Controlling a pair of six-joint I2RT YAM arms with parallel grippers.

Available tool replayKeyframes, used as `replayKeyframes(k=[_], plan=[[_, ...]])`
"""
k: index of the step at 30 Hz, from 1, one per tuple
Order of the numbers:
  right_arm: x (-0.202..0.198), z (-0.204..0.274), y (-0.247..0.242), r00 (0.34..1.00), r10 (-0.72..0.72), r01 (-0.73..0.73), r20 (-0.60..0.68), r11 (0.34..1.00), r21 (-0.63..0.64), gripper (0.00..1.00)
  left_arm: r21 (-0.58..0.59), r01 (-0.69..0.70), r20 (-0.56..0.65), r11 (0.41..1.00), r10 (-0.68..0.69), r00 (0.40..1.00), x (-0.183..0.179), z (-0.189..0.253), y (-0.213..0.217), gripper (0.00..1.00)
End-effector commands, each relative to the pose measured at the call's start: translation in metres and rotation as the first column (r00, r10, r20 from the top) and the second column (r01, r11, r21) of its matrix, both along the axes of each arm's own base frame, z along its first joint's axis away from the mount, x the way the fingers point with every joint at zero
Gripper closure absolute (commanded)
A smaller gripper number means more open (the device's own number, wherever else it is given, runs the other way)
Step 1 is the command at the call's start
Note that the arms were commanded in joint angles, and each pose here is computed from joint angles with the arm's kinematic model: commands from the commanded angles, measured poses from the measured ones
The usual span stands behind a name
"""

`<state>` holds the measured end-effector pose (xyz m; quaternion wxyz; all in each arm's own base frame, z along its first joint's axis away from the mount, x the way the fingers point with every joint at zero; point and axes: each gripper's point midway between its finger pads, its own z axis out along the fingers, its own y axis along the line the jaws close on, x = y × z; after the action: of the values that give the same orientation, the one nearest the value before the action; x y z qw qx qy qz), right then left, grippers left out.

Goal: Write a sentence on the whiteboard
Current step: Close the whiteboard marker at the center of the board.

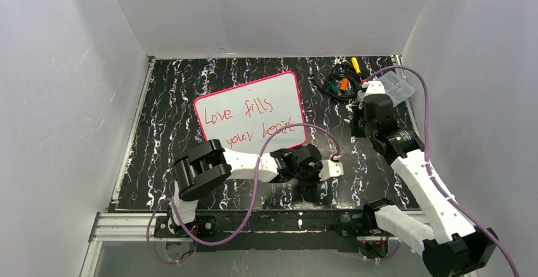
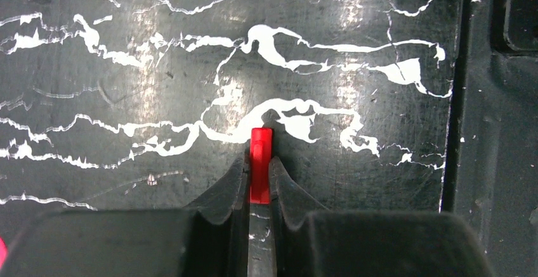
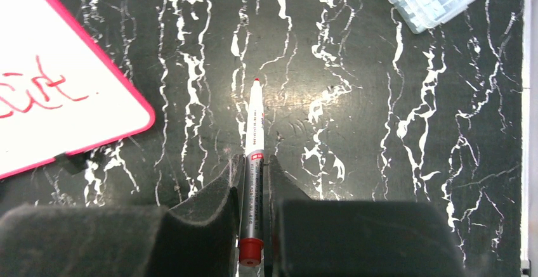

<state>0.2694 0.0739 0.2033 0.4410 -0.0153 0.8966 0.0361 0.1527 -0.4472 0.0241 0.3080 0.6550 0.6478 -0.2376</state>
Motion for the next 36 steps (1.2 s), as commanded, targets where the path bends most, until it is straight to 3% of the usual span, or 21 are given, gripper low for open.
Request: replayKeyframes(k=[1,5,9,15,20,22,28,36], plan=[[-0.006,0.025,0.015,0.994,0.09,-0.095,0.069,0.994,0.063,0.99,0.021,-0.154,-0.01,0.988,0.154,0.988,0.004,0.015,0.035,1.0],[-0.02,0.039,0.031,0.977,0.19,-0.202,0.098,0.971,0.127,0.99,-0.068,-0.245,-0.069,0.967,0.24,0.968,0.007,0.062,0.056,1.0],[-0.038,0.06,0.057,0.923,0.351,-0.378,0.161,0.906,0.191,0.99,-0.096,-0.3,-0.236,0.949,0.271,0.933,0.01,0.105,0.093,1.0],[-0.068,0.077,0.095,0.804,0.565,-0.594,0.186,0.75,0.29,0.99,-0.123,-0.295,-0.391,0.948,0.227,0.892,0.005,0.159,0.155,1.0],[-0.096,0.094,0.126,0.669,0.711,-0.72,0.215,0.551,0.422,0.99,-0.258,-0.251,-0.437,0.933,0.119,0.892,-0.013,0.184,0.179,1.0],[-0.106,0.1,0.136,0.618,0.754,-0.741,0.222,0.465,0.484,0.99,-0.297,-0.247,-0.441,0.922,0.097,0.892,-0.015,0.191,0.181,1.0],[-0.12,0.102,0.151,0.538,0.813,-0.73,0.224,0.316,0.605,0.99,-0.335,-0.211,-0.479,0.918,0.028,0.877,-0.022,0.203,0.182,1.0],[-0.128,0.09,0.155,0.504,0.839,-0.695,0.206,0.252,0.673,0.99,-0.355,-0.217,-0.495,0.909,0.015,0.869,-0.021,0.208,0.178,1.0]])
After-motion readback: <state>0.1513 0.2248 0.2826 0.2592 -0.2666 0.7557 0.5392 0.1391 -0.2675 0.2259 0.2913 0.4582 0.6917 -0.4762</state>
